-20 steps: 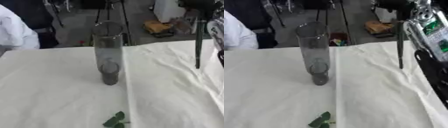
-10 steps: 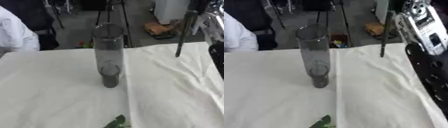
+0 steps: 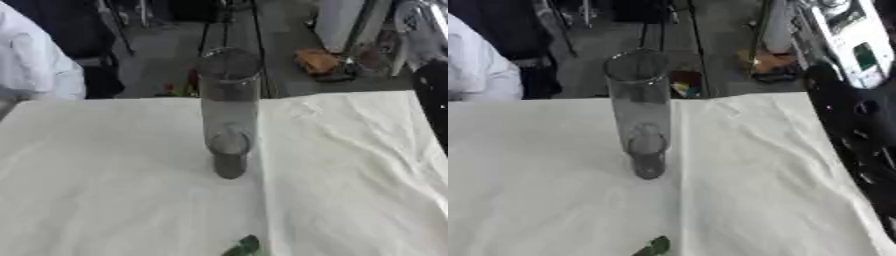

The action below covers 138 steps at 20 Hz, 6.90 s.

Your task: Arrange flowers into the vase.

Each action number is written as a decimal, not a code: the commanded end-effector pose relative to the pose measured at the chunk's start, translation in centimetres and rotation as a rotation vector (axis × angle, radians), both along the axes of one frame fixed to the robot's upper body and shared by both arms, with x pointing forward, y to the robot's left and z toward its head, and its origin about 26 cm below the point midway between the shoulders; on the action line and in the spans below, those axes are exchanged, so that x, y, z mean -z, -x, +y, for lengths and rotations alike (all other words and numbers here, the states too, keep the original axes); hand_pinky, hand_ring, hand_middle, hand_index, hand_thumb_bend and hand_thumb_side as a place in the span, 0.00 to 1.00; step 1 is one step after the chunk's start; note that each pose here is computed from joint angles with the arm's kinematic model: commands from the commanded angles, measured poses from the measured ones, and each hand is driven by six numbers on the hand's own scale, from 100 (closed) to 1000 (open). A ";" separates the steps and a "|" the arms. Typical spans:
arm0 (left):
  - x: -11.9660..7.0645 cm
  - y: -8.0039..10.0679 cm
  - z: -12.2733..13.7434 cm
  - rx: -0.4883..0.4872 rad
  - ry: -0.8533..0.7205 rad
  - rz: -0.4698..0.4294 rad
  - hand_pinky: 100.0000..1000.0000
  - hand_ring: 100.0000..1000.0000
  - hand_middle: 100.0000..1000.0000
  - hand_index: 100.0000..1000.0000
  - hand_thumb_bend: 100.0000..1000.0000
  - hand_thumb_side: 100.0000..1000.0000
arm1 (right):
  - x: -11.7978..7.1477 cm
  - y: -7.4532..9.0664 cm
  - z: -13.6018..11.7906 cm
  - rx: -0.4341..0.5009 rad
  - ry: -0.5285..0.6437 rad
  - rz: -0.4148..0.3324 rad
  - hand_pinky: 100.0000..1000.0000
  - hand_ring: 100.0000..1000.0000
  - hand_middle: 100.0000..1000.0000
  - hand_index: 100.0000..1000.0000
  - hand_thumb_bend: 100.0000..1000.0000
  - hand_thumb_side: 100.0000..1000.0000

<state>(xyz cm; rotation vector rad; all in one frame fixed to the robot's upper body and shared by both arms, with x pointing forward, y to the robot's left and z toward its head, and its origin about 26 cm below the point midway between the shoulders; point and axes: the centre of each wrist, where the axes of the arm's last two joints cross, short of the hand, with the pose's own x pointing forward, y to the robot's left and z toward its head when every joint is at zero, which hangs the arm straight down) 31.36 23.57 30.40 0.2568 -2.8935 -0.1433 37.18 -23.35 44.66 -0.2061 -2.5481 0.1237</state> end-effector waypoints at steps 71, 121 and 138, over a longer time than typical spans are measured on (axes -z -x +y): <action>-1.8 0.6 -1.1 0.069 -0.042 -0.066 0.89 1.00 0.91 1.00 0.08 1.00 | -3.1 -1.2 5.4 -0.124 -0.094 0.063 0.00 0.00 0.00 0.00 0.36 0.00; -1.0 0.5 -1.2 0.084 -0.027 -0.026 0.89 1.00 0.91 1.00 0.09 1.00 | -2.6 -0.4 7.2 -0.056 -0.259 0.352 0.00 0.00 0.00 0.00 0.35 0.00; -1.0 0.4 -1.4 0.098 -0.013 -0.032 0.89 0.99 0.91 1.00 0.09 1.00 | -0.8 -1.4 7.2 -0.061 -0.258 0.421 0.00 0.00 0.00 0.00 0.35 0.00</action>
